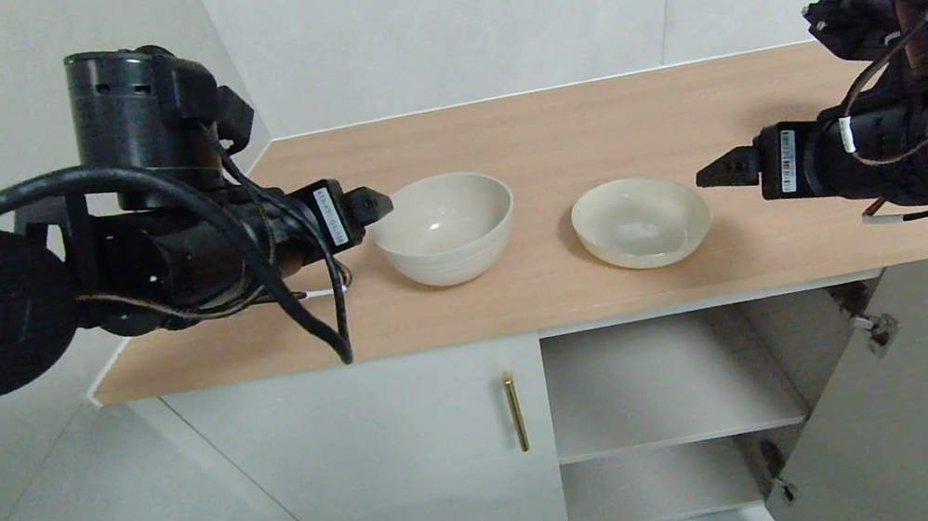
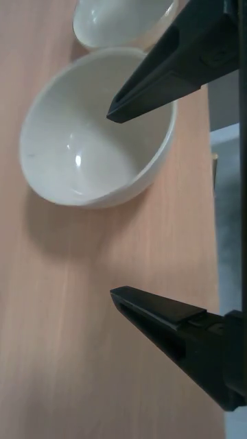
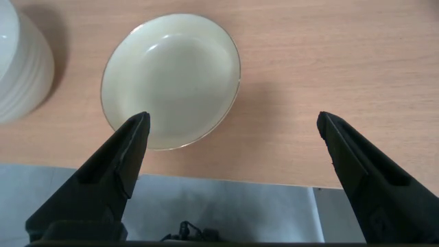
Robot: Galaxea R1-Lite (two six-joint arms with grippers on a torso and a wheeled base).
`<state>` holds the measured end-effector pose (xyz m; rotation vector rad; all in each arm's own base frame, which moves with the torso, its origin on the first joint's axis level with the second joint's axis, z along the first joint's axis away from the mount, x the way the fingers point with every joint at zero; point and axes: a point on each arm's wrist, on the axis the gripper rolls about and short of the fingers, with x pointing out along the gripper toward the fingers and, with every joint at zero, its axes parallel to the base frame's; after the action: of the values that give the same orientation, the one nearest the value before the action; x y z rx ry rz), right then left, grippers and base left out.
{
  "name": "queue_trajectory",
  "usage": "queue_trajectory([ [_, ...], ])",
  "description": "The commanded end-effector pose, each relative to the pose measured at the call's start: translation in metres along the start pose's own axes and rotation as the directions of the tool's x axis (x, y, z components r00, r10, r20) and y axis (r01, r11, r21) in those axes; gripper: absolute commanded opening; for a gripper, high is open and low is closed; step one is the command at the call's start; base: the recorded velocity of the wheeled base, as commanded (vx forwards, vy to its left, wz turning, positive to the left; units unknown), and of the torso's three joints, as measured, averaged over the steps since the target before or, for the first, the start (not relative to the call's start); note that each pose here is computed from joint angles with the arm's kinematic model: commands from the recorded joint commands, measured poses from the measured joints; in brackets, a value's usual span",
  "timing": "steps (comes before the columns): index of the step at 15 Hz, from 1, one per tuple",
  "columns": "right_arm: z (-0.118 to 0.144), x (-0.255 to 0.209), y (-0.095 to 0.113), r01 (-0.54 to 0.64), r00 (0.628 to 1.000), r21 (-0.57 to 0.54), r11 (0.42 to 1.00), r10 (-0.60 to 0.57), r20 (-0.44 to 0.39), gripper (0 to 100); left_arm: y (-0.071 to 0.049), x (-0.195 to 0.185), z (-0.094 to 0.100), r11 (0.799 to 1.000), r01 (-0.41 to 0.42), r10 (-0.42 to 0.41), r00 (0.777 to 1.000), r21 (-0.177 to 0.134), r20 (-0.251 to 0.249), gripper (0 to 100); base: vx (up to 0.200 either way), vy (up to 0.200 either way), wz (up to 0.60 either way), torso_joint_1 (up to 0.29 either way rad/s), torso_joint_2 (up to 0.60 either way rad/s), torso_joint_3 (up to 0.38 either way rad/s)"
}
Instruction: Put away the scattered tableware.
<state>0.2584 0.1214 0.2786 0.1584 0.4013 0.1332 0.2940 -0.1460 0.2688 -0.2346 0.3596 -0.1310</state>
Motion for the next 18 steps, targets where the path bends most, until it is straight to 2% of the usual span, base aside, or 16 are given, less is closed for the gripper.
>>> queue_trajectory([
  [1, -0.001, 0.001, 0.000, 0.000, 1.000, -0.001, 1.000, 0.000, -0.003, 100, -0.008, 0.025, -0.010, 1.000, -0.007, 0.007, 1.000, 0.006, -0.028, 100, 0.000, 0.000, 0.00, 0.000, 0.00, 0.000],
  [3, -0.002, 0.001, 0.000, 0.001, 1.000, -0.002, 1.000, -0.001, -0.008, 100, -0.010, 0.038, -0.014, 1.000, -0.013, 0.012, 0.999, -0.022, -0.041, 100, 0.000, 0.000, 0.00, 0.000, 0.00, 0.000],
  [10, -0.002, 0.000, 0.000, -0.004, 1.000, -0.001, 1.000, 0.004, -0.006, 100, -0.011, 0.054, -0.024, 1.000, -0.027, 0.026, 0.997, -0.012, -0.073, 100, 0.000, 0.000, 0.00, 0.000, 0.00, 0.000],
  [11, -0.002, 0.000, 0.000, -0.004, 1.000, -0.001, 1.000, 0.004, -0.006, 100, -0.011, 0.053, -0.023, 1.000, -0.024, 0.023, 0.997, -0.014, -0.071, 0, 0.000, 0.000, 0.00, 0.000, 0.00, 0.000],
  [15, -0.001, 0.000, 0.000, -0.004, 1.000, 0.000, 1.000, 0.004, -0.004, 100, -0.010, 0.026, -0.004, 0.998, 0.000, 0.000, 1.000, -0.057, -0.009, 0, 0.000, 0.000, 0.00, 0.000, 0.00, 0.000],
  [18, -0.004, 0.007, 0.001, 0.003, 1.000, -0.004, 1.000, -0.003, -0.018, 100, -0.001, -0.011, 0.000, 0.997, 0.043, -0.043, 0.999, -0.056, 0.003, 0, 0.000, 0.000, 0.00, 0.000, 0.00, 0.000],
])
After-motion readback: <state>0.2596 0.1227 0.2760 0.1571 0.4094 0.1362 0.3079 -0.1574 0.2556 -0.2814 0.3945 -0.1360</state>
